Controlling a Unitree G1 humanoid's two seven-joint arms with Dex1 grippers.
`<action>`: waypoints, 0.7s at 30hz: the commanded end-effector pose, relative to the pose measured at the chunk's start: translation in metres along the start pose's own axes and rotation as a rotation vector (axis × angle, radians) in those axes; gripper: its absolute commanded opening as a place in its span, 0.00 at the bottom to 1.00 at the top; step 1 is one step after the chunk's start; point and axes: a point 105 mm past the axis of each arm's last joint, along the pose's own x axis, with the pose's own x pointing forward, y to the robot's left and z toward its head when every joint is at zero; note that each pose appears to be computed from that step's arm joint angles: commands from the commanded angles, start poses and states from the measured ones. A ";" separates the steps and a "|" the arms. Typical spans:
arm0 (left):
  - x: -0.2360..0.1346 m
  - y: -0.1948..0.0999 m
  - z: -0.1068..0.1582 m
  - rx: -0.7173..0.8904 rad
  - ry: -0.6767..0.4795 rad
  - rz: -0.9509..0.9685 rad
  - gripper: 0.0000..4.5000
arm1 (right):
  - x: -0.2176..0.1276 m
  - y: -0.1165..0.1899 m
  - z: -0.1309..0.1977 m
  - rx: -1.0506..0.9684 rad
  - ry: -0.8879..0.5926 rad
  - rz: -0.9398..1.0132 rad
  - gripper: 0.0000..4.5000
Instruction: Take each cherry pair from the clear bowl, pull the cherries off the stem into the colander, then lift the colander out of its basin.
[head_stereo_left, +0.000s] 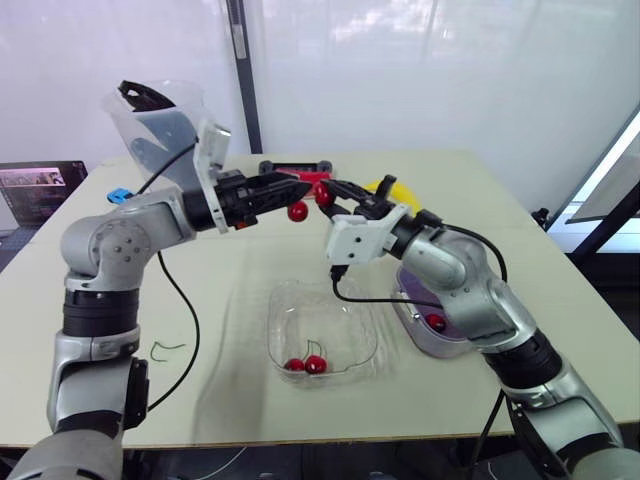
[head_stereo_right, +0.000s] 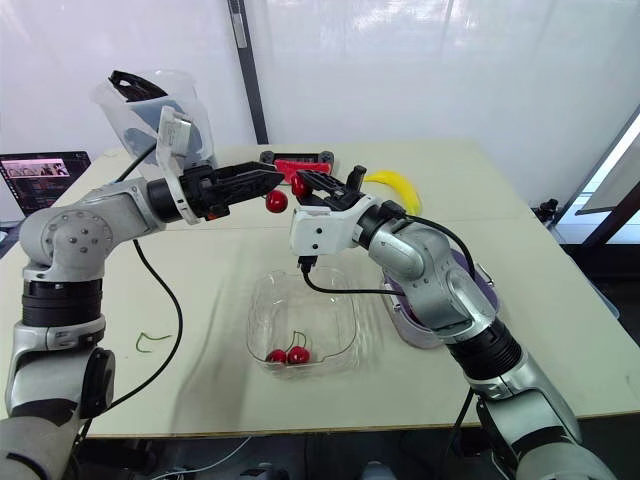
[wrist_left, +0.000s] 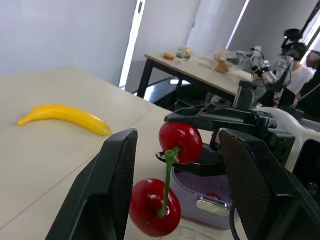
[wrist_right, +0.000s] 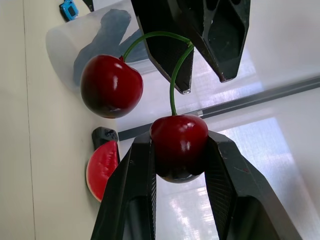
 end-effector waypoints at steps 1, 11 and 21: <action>0.000 -0.008 0.013 0.045 -0.012 -0.023 0.30 | -0.002 -0.014 0.007 -0.027 -0.026 -0.046 0.24; 0.002 -0.009 0.013 0.028 -0.009 -0.031 0.01 | -0.006 -0.007 0.007 0.075 -0.048 -0.004 0.24; -0.007 -0.009 0.016 0.090 0.021 -0.016 0.00 | -0.051 -0.023 -0.024 0.848 -0.015 0.024 0.92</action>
